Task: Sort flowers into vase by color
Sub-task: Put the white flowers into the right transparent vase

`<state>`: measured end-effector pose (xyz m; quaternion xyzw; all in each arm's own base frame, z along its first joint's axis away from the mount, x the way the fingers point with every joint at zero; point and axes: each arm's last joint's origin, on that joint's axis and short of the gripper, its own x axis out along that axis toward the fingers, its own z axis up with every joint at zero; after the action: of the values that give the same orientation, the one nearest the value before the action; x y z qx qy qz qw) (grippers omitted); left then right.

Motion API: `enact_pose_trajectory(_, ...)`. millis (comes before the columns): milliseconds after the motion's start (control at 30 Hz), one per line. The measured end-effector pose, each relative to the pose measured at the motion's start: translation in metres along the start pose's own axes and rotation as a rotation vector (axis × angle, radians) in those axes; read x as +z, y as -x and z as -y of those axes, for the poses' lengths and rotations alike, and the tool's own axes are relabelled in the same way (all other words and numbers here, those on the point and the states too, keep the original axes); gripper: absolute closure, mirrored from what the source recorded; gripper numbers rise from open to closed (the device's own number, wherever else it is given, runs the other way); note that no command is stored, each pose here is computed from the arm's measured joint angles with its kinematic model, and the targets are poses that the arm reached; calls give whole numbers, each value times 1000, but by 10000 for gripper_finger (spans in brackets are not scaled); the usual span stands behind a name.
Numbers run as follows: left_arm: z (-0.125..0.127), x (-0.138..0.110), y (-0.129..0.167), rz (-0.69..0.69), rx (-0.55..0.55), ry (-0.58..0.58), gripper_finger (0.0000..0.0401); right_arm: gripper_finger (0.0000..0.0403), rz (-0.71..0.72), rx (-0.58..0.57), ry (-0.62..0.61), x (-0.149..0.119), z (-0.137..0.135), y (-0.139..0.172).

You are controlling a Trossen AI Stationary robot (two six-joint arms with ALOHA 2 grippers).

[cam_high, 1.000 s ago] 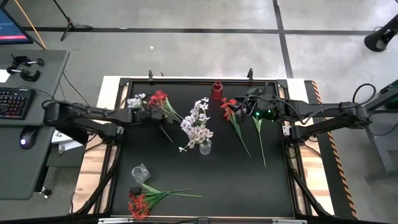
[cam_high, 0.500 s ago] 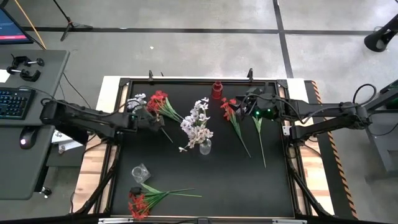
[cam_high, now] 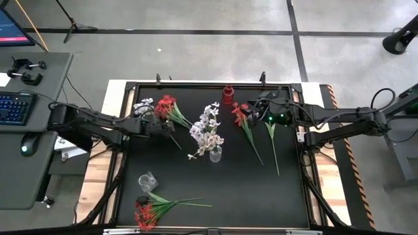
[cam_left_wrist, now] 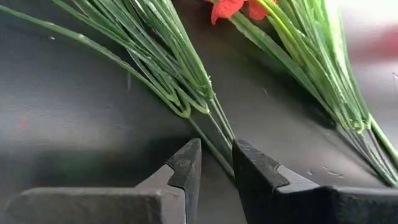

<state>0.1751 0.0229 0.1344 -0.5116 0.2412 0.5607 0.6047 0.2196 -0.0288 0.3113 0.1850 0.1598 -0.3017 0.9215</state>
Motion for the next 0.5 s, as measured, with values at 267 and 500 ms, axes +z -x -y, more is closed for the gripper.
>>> enact_pose_trajectory(267, 12, 0, 2, -28, -123, 93, 323, 142, 0, 0, 1, 0, 0, 0)
enact_pose_trajectory(500, 17, 1, 5, -72, -178, 41, 323, 142, -4, -2, 4, 0, 0, 0)
